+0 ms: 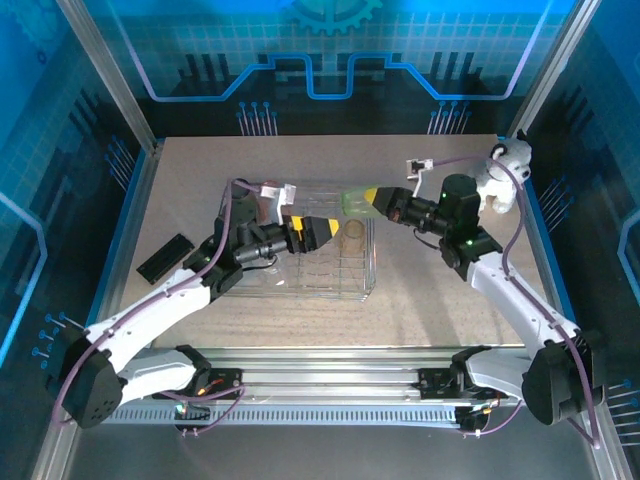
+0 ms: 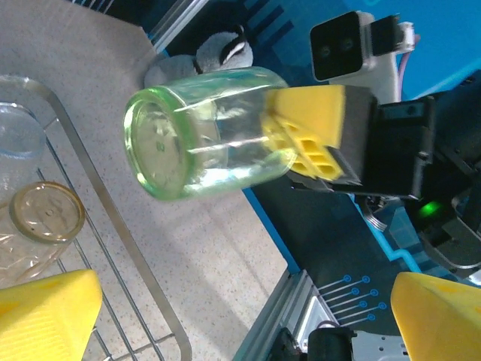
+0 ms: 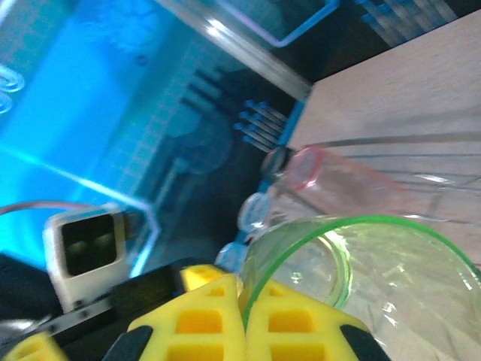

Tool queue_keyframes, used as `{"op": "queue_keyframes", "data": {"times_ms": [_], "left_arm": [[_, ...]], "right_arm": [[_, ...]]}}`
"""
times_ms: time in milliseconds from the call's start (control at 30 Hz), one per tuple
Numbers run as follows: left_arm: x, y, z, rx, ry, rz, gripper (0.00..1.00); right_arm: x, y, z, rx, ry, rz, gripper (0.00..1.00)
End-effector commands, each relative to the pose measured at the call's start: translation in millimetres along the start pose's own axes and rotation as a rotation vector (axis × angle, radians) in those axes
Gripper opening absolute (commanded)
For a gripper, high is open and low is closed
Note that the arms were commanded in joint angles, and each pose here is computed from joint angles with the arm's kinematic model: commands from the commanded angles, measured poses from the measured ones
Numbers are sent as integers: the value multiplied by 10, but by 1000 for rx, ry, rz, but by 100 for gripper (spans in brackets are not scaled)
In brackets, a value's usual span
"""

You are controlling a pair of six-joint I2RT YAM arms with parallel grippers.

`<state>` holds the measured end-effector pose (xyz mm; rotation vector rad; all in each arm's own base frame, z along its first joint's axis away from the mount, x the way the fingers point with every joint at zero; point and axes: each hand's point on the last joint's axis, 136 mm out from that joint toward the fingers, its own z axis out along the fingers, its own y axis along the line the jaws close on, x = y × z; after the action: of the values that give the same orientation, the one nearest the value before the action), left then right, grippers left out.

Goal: Load the cups into the dish rack

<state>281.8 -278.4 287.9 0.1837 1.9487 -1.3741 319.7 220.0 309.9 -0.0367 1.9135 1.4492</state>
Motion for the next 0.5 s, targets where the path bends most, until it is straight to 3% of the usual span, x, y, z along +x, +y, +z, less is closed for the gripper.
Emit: {"op": "queue_keyframes", "data": {"times_ms": [0, 467], "left_arm": [[-92, -170, 104, 82, 25, -1, 99], [-250, -175, 112, 75, -41, -1, 99]], "right_arm": [[99, 467, 37, -215, 32, 10, 0], [213, 775, 281, -364, 110, 72, 0]]}}
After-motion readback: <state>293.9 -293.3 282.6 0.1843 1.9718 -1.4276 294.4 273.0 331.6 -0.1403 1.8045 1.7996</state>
